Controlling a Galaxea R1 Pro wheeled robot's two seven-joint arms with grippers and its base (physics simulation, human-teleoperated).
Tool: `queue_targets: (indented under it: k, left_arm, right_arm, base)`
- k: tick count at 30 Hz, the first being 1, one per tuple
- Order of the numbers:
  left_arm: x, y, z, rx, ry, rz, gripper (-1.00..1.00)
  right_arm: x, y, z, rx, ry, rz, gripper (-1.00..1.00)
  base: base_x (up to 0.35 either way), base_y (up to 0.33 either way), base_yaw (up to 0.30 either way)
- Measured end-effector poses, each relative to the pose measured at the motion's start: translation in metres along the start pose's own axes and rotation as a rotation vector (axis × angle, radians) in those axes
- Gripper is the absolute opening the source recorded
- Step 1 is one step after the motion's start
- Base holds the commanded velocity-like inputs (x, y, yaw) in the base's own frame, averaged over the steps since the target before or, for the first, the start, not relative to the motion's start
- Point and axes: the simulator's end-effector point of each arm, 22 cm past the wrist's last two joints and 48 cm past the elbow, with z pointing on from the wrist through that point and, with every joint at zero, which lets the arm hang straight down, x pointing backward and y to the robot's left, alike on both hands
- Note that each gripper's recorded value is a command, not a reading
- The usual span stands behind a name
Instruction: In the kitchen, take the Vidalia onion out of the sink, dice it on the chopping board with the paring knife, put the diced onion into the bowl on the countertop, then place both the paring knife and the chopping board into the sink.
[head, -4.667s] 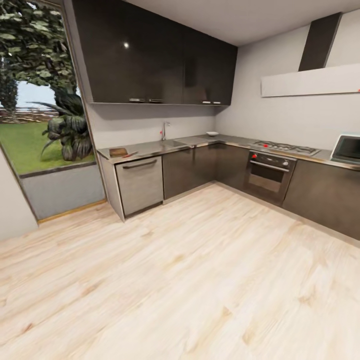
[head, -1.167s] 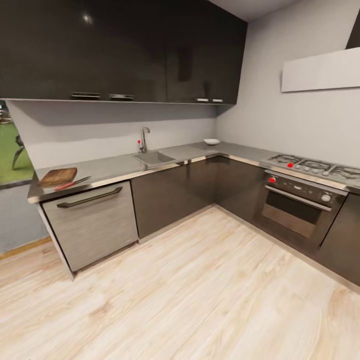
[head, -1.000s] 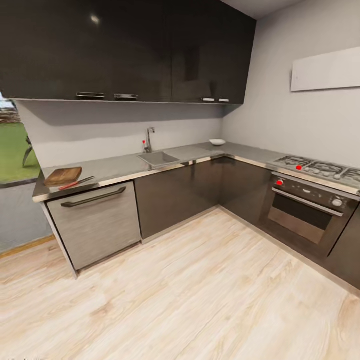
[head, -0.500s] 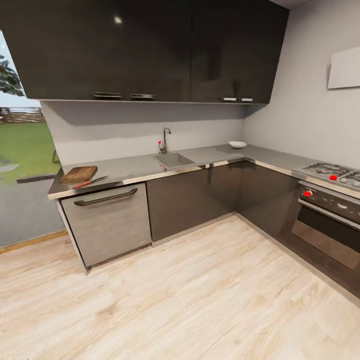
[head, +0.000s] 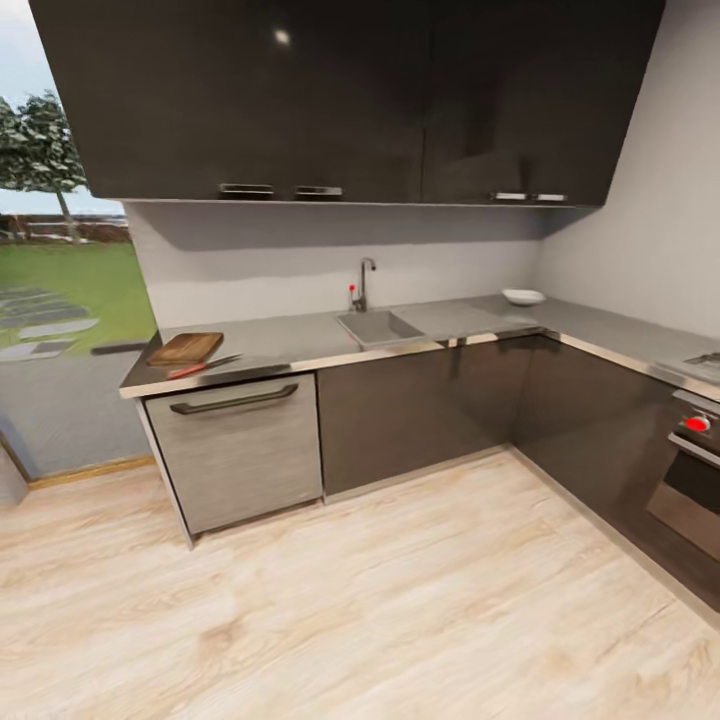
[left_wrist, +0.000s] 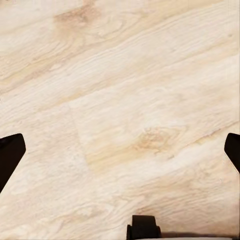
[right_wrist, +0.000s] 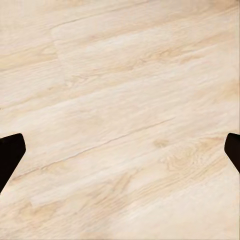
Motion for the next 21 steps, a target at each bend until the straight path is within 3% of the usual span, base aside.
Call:
queue_targets:
  k: [21]
  left_arm:
    - [-0.001, 0.005, 0.000, -0.006, -0.001, 0.003, 1.00]
  right_arm:
    - [0.012, 0.001, -0.002, -0.002, 0.024, -0.001, 1.00]
  base:
    - [0.276, -0.157, 0.261]
